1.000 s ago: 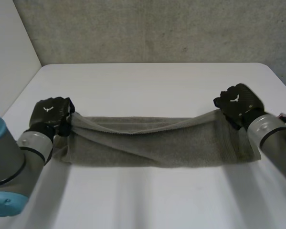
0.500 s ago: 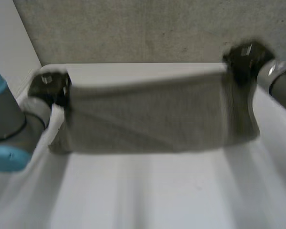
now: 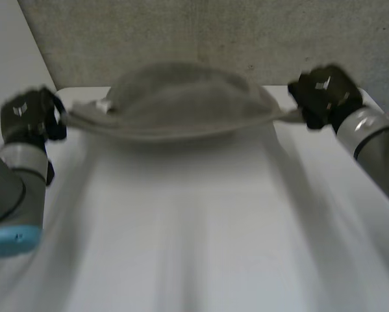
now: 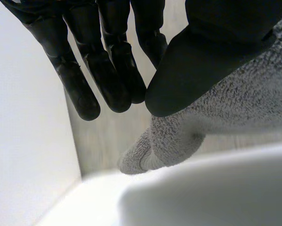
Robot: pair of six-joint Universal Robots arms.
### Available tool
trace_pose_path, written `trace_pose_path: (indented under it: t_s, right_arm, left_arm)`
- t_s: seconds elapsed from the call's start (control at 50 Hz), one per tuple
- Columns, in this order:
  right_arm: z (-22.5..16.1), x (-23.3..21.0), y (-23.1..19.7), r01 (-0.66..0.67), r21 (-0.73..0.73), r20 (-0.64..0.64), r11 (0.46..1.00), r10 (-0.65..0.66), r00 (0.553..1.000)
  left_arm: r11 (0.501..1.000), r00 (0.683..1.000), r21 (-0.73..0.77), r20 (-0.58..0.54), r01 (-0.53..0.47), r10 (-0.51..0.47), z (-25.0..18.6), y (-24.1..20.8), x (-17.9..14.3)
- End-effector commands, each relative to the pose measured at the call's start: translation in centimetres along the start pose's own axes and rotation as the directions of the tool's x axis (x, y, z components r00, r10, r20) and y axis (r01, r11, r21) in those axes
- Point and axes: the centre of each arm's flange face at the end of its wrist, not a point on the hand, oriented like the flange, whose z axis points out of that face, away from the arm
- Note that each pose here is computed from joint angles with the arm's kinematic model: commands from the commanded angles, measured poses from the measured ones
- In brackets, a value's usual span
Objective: Fold the towel.
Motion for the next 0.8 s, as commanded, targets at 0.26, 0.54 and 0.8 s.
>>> trace_pose_path:
  t_s: [0.26, 0.54, 0.8]
  right_arm:
    - [-3.4, -4.6, 6.5, 0.079, -0.227, 0.146, 0.971, -0.047, 0.988]
    - [-5.6, -6.2, 7.3, 0.074, -0.261, 0.196, 0.963, -0.022, 0.980]
    - [-6.0, -6.8, 7.6, 0.074, -0.267, 0.209, 0.961, -0.017, 0.978]
  left_arm:
    - [0.920, 0.995, -0.393, 0.087, -0.003, 0.040, -5.4, 6.0, -2.8]
    - [0.964, 0.996, -0.264, 0.079, -0.009, 0.031, -5.0, 0.0, -2.6]
    - [0.911, 0.961, -0.387, -0.273, -0.144, 0.036, -4.8, 4.4, 2.0]
